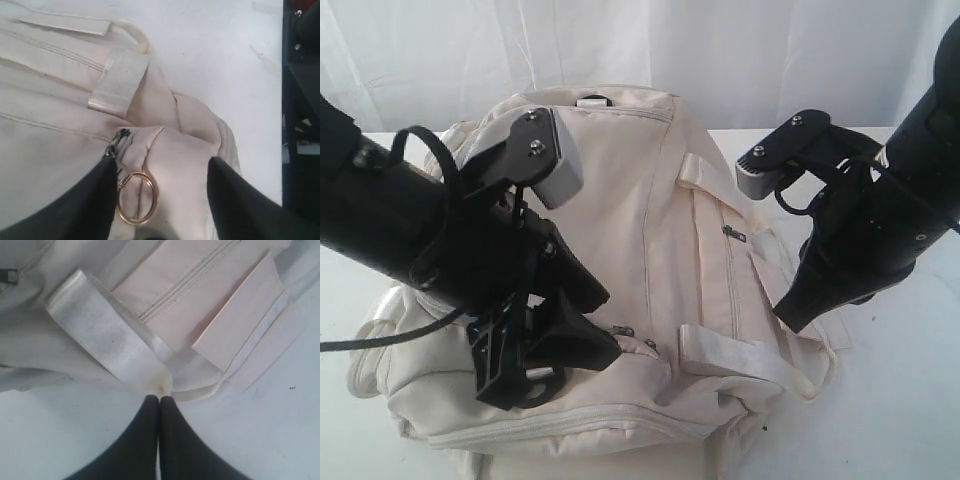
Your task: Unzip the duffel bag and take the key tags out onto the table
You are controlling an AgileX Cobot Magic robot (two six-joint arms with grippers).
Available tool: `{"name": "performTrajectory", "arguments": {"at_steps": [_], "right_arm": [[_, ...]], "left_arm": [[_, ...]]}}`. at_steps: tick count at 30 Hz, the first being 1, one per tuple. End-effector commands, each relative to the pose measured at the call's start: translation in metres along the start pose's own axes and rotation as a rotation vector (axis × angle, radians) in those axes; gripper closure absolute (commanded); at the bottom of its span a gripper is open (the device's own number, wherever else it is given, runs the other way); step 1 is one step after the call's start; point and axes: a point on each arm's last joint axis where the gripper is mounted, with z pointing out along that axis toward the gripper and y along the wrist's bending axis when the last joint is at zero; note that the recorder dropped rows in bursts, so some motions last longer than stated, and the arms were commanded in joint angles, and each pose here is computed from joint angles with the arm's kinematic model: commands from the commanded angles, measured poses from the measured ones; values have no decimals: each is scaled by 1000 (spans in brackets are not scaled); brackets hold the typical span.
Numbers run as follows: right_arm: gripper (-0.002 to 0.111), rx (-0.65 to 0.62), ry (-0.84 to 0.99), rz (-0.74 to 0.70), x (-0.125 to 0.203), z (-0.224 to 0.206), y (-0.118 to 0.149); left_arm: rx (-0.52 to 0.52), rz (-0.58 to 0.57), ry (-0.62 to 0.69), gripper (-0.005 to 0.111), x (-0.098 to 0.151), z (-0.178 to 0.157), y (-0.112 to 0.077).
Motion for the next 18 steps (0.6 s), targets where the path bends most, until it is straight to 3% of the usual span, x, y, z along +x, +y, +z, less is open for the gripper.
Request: {"name": "performTrajectory", "arguments": {"at_steps": [1, 7, 10, 18], "right_arm": [[108, 1, 13, 5, 2, -3, 1], [108, 1, 13, 5, 2, -3, 1], [108, 1, 13, 5, 2, -3, 1], [108, 2, 12, 5, 1, -3, 1]], "left_arm": [[-13, 90, 35, 48, 2, 8, -1], [-49, 120, 121, 48, 10, 8, 3], [-90, 81, 189, 48, 16, 7, 6], [-59, -18, 141, 42, 12, 8, 3]]}}
